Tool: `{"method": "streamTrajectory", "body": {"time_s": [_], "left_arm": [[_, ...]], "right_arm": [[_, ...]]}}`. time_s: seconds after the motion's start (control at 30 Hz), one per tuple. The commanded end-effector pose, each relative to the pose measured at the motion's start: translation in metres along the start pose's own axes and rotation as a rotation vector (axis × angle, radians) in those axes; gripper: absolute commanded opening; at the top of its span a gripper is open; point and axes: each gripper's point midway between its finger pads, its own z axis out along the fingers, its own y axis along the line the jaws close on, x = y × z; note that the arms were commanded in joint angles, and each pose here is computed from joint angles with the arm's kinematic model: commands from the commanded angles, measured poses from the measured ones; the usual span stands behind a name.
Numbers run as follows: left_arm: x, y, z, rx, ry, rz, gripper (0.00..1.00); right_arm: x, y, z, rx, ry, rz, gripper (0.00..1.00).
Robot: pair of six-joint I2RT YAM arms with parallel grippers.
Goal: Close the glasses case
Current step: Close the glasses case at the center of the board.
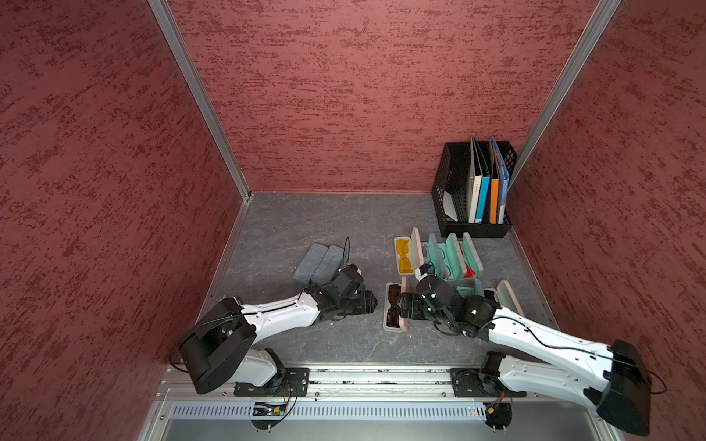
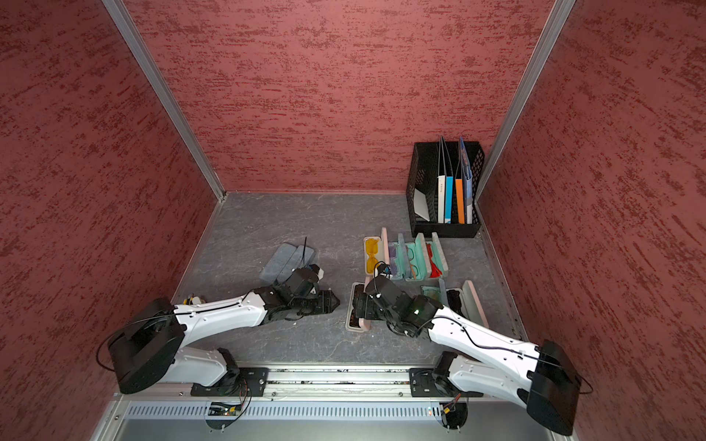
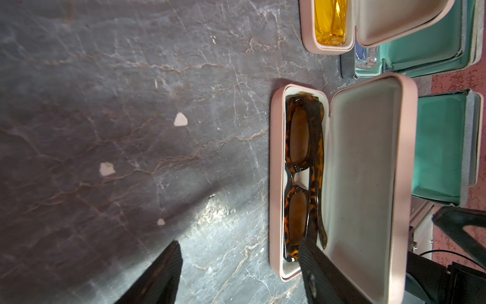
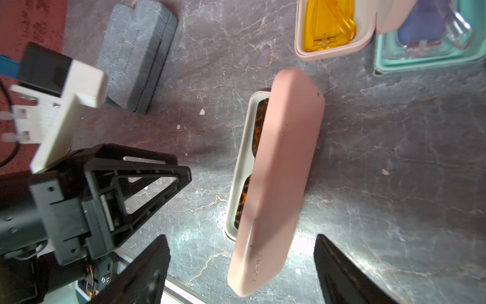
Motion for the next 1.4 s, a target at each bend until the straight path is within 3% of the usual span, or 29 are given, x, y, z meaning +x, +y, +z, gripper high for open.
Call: {"method": "streamTrajectory", "body": {"time_s": [0.0, 0.2, 0.4, 0.7, 0.77, 0.97, 1.37], "left_arm": [[0.004, -0.009, 0.003, 0.042, 0.009, -0.010, 0.71], [0.013, -0.017, 0.007, 0.052, 0.033, -0.001, 0.70], [0.014, -0.024, 0.014, 0.057, 0.043, 0.002, 0.67], [0.009, -0.039, 0.027, 0.096, 0.051, 0.010, 0.60], [0.007, -0.041, 0.030, 0.097, 0.053, 0.014, 0.54], [0.006, -0.038, 0.040, 0.064, 0.066, 0.022, 0.36], [0.007, -0.035, 0.050, 0.043, 0.078, 0.022, 0.27]], "right_arm": [[0.000, 0.002, -0.011, -0.036, 0.010, -0.028, 0.86], [-0.003, 0.001, -0.025, -0.108, 0.009, -0.021, 0.82], [-0.001, -0.001, -0.028, -0.177, 0.026, -0.003, 0.72], [0.008, 0.008, -0.017, -0.278, 0.058, -0.003, 0.44], [0.009, 0.008, -0.016, -0.282, 0.062, -0.003, 0.37], [0.010, 0.009, -0.011, -0.288, 0.072, -0.005, 0.35], [0.012, 0.007, 0.005, -0.269, 0.099, -0.002, 0.31]]}}
